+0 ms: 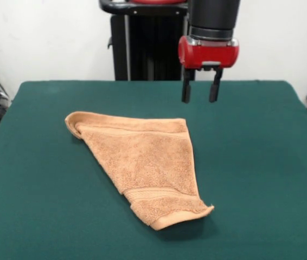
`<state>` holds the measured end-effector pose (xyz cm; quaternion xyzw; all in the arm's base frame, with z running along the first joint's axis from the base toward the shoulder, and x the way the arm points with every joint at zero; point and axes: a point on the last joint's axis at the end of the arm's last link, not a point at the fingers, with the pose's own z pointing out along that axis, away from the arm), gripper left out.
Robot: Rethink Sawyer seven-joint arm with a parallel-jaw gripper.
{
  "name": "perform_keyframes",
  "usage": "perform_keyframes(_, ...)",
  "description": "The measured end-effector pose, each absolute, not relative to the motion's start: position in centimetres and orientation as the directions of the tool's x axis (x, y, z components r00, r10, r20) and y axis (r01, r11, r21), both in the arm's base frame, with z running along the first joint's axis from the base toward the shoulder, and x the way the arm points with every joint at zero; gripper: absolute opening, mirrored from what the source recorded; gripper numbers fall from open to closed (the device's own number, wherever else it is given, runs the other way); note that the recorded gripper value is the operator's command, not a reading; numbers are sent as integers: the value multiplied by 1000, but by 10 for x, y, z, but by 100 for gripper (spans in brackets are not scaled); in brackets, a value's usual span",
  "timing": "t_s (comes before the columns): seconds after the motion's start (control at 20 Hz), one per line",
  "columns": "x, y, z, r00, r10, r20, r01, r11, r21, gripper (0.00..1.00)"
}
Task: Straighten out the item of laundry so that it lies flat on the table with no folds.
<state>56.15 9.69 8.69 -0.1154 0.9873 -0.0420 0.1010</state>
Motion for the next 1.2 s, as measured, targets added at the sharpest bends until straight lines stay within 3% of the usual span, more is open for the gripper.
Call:
perform_keyframes(0.5,620,80,112,-949,-215,-233,-190,974,-125,100)
perform_keyframes(1.2,639,27,115,-959,-110,-261,-97,993,-64,100)
